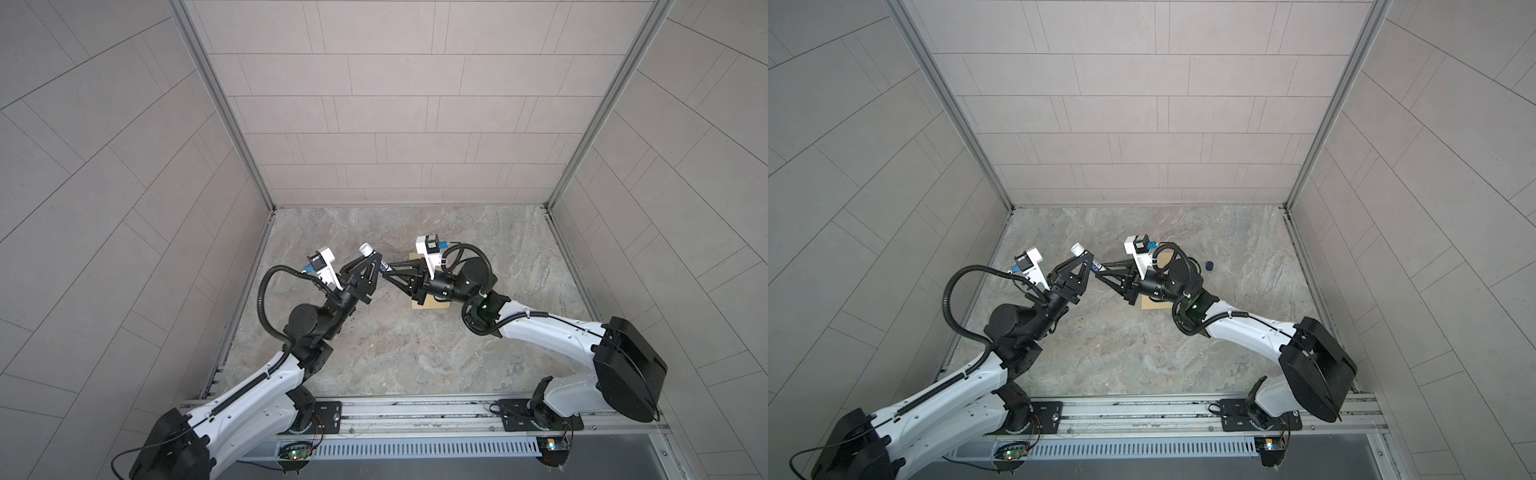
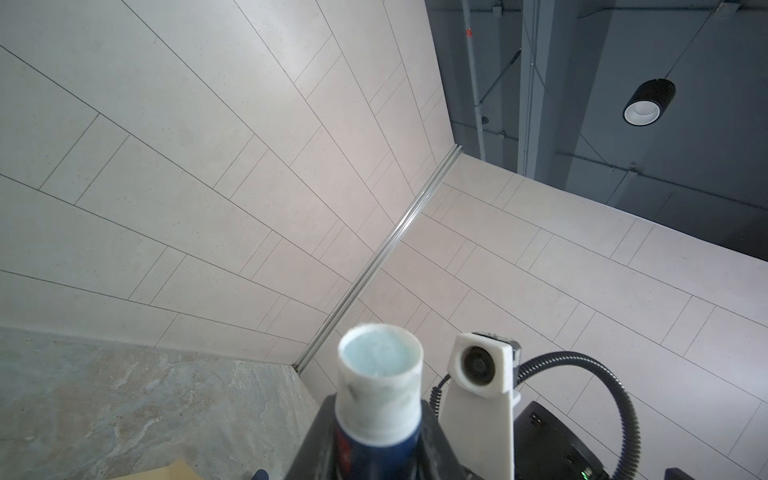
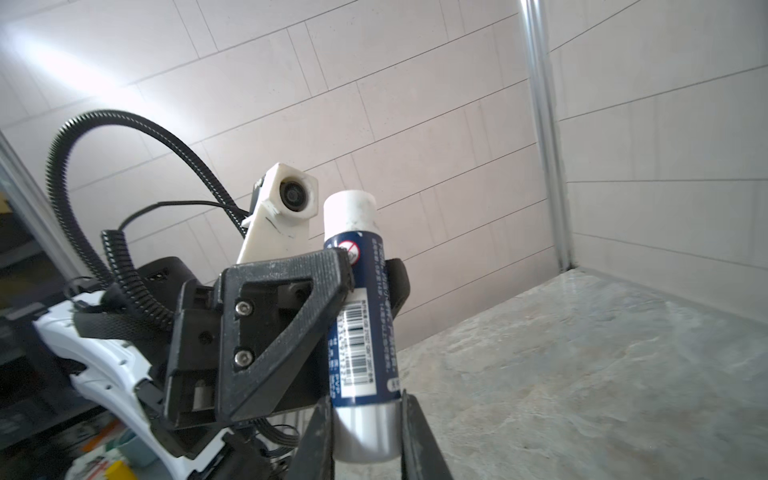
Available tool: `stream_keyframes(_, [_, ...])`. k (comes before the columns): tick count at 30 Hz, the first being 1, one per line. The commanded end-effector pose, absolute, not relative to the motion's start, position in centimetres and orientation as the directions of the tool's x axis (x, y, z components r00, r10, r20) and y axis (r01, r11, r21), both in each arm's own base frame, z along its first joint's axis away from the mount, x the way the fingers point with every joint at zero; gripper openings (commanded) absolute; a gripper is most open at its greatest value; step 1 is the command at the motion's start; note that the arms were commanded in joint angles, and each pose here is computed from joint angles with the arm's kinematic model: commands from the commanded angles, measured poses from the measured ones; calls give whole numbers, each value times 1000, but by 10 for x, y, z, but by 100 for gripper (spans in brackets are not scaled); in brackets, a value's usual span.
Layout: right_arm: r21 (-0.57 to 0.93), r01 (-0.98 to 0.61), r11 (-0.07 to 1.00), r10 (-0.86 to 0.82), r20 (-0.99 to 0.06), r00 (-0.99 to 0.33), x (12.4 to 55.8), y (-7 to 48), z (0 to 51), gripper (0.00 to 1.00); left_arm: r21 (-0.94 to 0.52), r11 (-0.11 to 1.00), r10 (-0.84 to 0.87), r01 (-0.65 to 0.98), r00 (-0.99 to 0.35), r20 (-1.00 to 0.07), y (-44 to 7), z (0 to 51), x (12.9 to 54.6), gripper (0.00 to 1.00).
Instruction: Place the letter into the envelope and seal it
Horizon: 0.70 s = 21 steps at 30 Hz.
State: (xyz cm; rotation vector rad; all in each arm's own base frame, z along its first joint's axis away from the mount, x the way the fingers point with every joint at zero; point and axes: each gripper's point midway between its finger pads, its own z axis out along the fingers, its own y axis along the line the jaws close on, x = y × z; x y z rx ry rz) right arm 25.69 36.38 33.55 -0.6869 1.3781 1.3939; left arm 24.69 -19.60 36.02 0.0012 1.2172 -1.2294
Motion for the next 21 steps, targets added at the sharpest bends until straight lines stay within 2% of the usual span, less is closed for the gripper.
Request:
stream_keyframes(1, [461,-886,46,369,-832,-414,269,355,371,0,-455,297,-636,839,-181,-750,-220,376,211,0])
stream_keyframes(8, [492,-871,11,350,-818,-457,273,362,365,0,-465,304,-637,832,-185,-749,-220,373,213,0])
stream_keyframes(11, [487,-872,49,347,-827,-442,276,362,361,0,-501,330,-650,800,-192,-736,-216,369,221,0])
stream_keyframes(14, [440,-887,141,319,-868,-380,275,361,353,0,-565,365,-666,740,-216,-714,-211,363,234,0])
stream_keyframes(16, [373,-893,251,272,-913,-304,273,361,343,16,-623,378,-689,685,-241,-683,-206,361,243,0])
stream_keyframes(17, [314,-890,330,239,-940,-244,273,358,338,27,-651,386,-700,654,-252,-668,-203,359,247,0])
stream_keyframes(19, [168,-865,473,140,-983,-115,268,354,328,50,-689,405,-717,601,-259,-647,-195,358,253,0])
stream_keyframes(21, [-4,-807,591,34,-999,29,263,348,321,66,-717,427,-727,551,-262,-635,-189,355,258,0])
